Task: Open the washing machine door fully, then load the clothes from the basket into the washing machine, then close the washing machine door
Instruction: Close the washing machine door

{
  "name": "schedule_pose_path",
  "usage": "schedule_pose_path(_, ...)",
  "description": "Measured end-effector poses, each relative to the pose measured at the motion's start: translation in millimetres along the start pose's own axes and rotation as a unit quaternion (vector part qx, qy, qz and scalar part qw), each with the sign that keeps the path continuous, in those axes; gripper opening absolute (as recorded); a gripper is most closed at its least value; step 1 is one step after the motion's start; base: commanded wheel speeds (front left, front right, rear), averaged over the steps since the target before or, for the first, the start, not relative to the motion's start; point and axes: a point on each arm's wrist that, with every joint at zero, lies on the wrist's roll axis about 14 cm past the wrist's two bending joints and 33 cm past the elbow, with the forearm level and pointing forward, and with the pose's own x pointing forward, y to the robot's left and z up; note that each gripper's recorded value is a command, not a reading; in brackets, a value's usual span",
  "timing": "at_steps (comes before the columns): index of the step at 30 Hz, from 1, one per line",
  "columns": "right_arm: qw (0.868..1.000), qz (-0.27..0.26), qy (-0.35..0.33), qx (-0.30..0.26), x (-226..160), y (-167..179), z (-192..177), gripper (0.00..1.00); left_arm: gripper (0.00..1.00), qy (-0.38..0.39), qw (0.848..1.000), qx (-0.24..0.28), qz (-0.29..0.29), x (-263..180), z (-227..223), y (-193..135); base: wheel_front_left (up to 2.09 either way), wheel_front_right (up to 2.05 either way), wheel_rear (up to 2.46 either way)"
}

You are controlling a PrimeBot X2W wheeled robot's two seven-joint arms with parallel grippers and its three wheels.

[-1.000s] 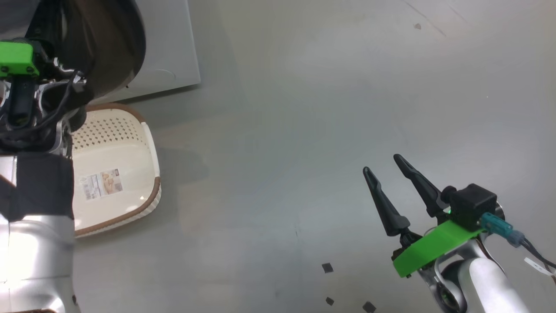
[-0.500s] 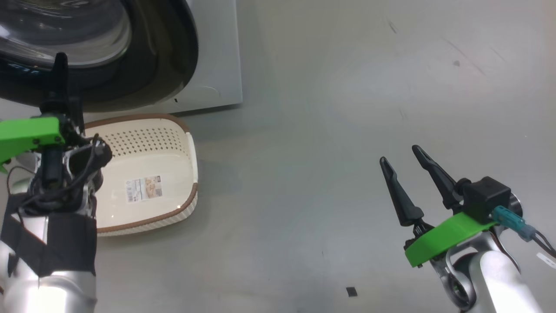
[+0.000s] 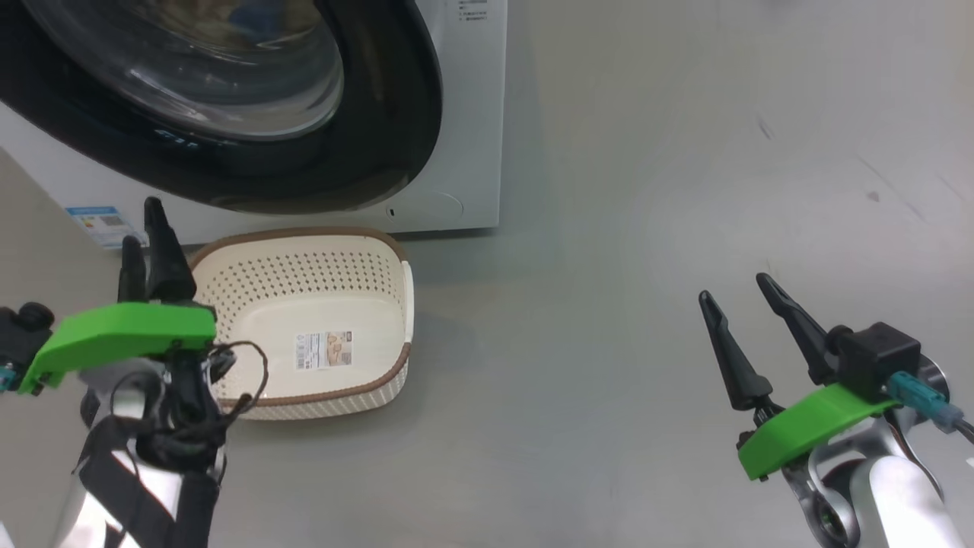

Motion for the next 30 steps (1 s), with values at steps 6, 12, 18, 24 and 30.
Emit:
schedule_pose_path(6, 1.0, 0.004, -0.007, -0.006, -9.8, 3.9, 7.8, 1.0, 1.0, -0.015, 0.989, 0.15, 0.003, -34.3, 13.3, -3.2, 0.0, 0.0, 0.0)
schedule_pose_path(12, 1.0, 0.004, -0.003, -0.008, -23.5, 4.9, 6.7, 1.0, 1.0, -0.01, 0.964, 0.264, 0.0, -70.7, 12.6, -1.0, 0.0, 0.0, 0.0)
schedule_pose_path(18, 1.0, 0.01, 0.002, -0.009, -35.7, 10.0, 7.0, 1.0, 1.0, 0.011, 0.943, 0.331, -0.014, -109.6, 1.7, -1.0, 0.0, 0.0, 0.0)
schedule_pose_path(24, 1.0, 0.015, 0.006, -0.009, -42.3, 14.0, 6.9, 1.0, 1.0, 0.013, 0.926, 0.377, -0.027, -126.0, 5.7, -4.6, 0.0, 0.0, 0.0)
schedule_pose_path(30, 1.0, 0.018, -0.001, -0.009, -42.9, 16.8, 12.8, 1.0, 1.0, 0.025, 0.917, 0.396, -0.032, -135.6, 1.6, -8.0, 0.0, 0.0, 0.0)
